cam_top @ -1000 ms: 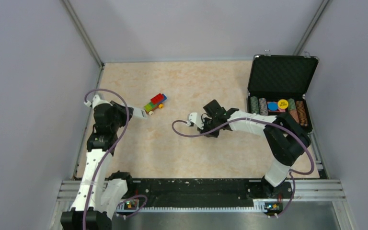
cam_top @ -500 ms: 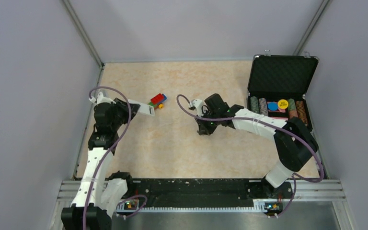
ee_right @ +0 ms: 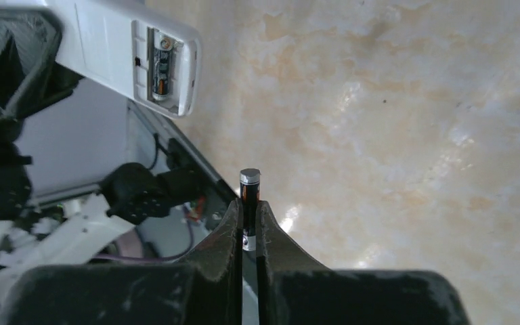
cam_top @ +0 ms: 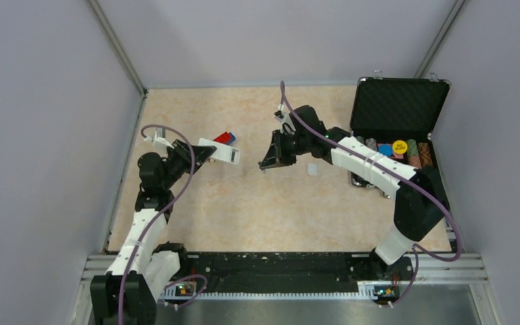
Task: Load the batteries into the remote control
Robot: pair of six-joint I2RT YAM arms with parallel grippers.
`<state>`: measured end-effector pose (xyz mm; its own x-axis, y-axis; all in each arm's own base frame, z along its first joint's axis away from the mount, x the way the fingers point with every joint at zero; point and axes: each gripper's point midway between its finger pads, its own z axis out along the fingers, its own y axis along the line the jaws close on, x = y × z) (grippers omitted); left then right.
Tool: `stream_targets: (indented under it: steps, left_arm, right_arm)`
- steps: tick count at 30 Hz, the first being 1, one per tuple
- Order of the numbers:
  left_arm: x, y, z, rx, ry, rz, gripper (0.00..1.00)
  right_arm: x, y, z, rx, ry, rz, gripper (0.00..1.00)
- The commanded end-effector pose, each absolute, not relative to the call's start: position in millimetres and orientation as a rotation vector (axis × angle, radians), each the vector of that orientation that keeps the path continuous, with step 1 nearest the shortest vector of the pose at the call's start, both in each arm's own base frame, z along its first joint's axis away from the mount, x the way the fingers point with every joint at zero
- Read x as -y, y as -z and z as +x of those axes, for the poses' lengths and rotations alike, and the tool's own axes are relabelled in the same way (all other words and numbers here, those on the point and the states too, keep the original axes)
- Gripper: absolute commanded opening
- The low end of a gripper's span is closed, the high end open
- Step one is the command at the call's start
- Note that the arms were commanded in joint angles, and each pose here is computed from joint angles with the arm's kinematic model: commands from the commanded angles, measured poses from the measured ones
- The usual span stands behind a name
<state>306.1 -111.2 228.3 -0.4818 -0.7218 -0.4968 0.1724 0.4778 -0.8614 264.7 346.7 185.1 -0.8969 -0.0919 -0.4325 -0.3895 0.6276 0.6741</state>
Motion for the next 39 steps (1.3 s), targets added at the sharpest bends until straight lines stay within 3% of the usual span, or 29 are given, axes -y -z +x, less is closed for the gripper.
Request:
stream_targets:
  steps: [1,17,39]
  left_arm:
    - [120,-263,300,-1.627,1.251,-0.373,0.00]
    - [126,-243,297,-1.752,1.280,-0.462,0.00]
    - [137,-237,305,-1.818,1.330,-0.417,0.00]
  right_arm:
    - [-363,-219,260,-2.523,-1.464,0.035,0.00]
    - [-385,-249,261,-2.450,-1.675,0.257,0.00]
    - [-411,-216,252,-2.590,-1.631,0.322,0.00]
